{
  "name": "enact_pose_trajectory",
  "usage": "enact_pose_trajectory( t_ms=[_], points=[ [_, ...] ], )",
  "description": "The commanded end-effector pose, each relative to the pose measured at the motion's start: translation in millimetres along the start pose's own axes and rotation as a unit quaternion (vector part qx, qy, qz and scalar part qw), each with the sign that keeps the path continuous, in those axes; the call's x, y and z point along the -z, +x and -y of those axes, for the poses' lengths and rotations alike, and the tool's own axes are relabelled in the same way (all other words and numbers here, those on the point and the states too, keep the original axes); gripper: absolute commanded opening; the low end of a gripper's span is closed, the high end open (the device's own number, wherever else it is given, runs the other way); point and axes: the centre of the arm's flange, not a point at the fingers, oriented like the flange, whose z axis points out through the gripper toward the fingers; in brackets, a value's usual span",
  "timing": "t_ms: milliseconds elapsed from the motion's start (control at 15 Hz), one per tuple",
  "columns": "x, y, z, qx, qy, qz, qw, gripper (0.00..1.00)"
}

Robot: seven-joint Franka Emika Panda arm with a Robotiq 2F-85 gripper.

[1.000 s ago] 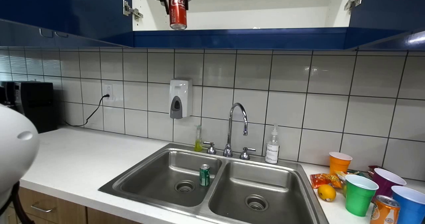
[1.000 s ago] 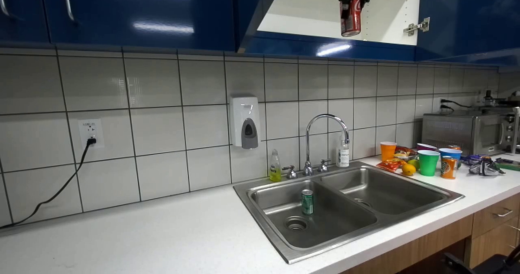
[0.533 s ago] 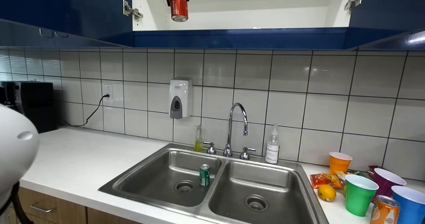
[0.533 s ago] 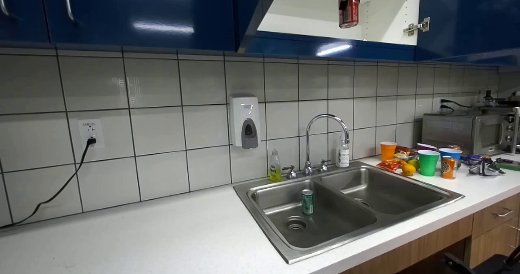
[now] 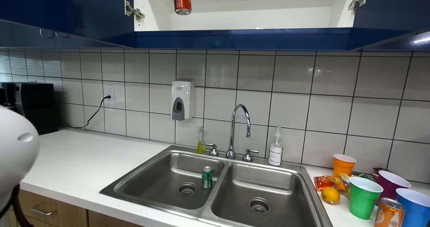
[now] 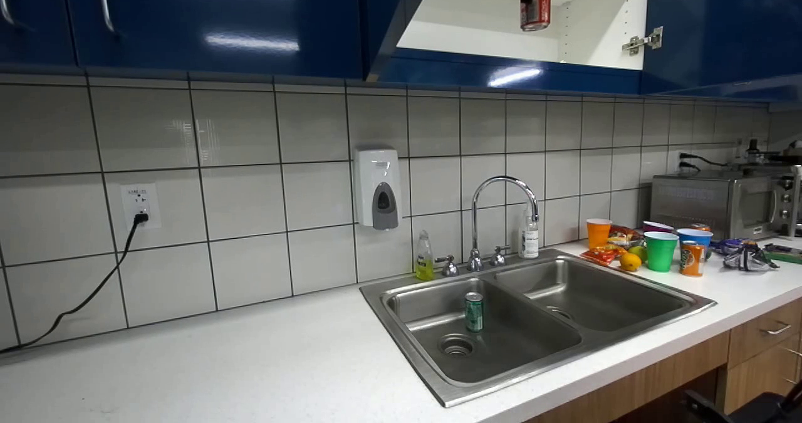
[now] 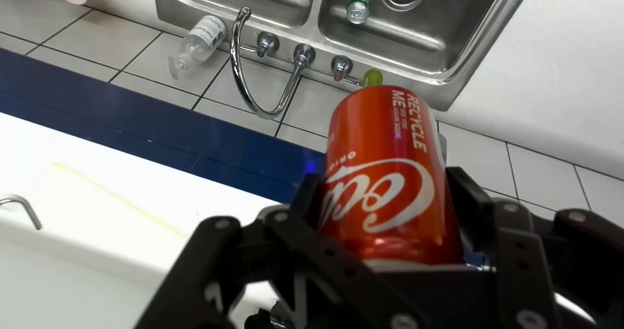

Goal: Move the Cola can to the open cabinet

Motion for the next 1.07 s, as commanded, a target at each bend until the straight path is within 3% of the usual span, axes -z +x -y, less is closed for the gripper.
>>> enact_pose_trajectory(
  t_ms=[0, 1000],
  points=[
    [13, 12, -6, 0.01, -0.015, -0.008, 0.9998, 0.41],
    [1, 38, -23, 0.006, -0.032, -0.017, 0.9993, 0.41]
  ],
)
